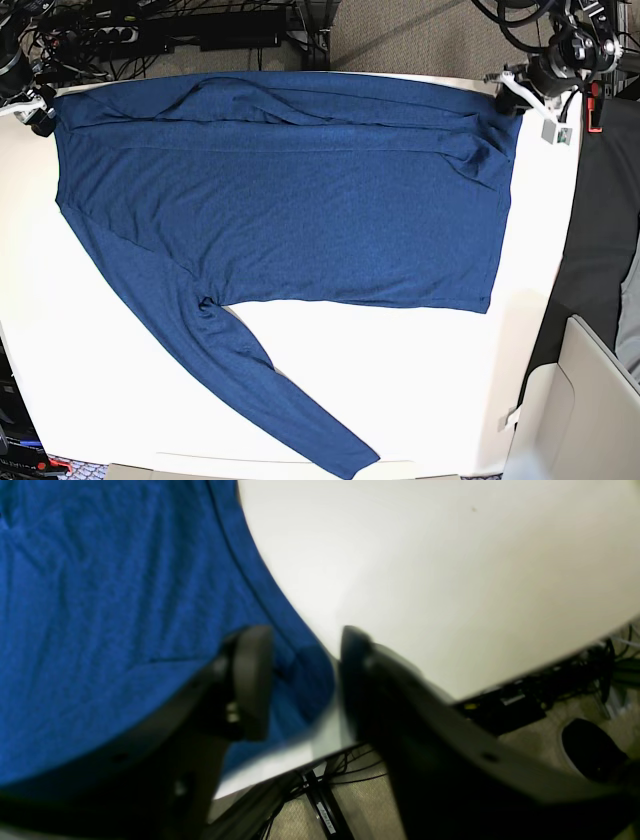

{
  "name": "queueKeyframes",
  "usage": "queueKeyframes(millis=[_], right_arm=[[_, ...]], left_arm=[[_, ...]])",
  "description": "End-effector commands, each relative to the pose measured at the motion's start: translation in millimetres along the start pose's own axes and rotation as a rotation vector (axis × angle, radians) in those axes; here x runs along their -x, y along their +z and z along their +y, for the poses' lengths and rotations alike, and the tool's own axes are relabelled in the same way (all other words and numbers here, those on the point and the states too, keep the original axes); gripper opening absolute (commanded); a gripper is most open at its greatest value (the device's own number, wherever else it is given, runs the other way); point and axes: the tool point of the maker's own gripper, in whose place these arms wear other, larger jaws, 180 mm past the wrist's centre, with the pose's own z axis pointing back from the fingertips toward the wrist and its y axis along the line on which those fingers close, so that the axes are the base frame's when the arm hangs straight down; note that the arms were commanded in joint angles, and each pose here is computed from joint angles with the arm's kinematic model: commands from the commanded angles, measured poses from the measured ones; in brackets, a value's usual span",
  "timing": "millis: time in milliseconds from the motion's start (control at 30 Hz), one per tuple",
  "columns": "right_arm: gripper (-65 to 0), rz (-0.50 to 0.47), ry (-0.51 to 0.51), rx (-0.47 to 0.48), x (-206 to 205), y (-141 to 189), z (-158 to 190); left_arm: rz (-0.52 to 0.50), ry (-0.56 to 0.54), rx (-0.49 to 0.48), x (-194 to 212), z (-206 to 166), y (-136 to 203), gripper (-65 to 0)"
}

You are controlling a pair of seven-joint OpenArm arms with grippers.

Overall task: Fold the T-shirt properly
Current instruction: 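Release the shirt and raise both grippers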

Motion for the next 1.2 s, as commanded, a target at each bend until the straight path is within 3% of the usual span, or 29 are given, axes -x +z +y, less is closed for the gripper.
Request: queueKeyframes(millis=[0,200,467,700,867,1167], right_arm=[[-41.0,-0.044,0.019,-0.007,-16,5,2],[-41.4,-0.094,-0.023,0.038,-24,17,-16],[-41.1,-0.135,-0.040,0.076,-34,30,-30],[-41.1,-0.226,0.080,0.072,-66,50,-4],[-41.1,-0.278,0.099,0.099,-80,64,-7],[-41.1,-0.342,0.109,0.088,-100,66,4]], left_arm=[[-0.027,-0.022,-0.006,-9,2,5,-49.9],[-0.022,-0.016,-0.027,-5,9,11,-43.6],[-0.123,-0.028,-0.117,-31,27,40,-42.9],[-0.164,-0.050,-0.143,-44,29,51,-42.9],[-0.185,-0.032,-0.181,-47,41,60,-42.9],[-0.340,-0.026,-0.202,-101,46,68,-42.9]])
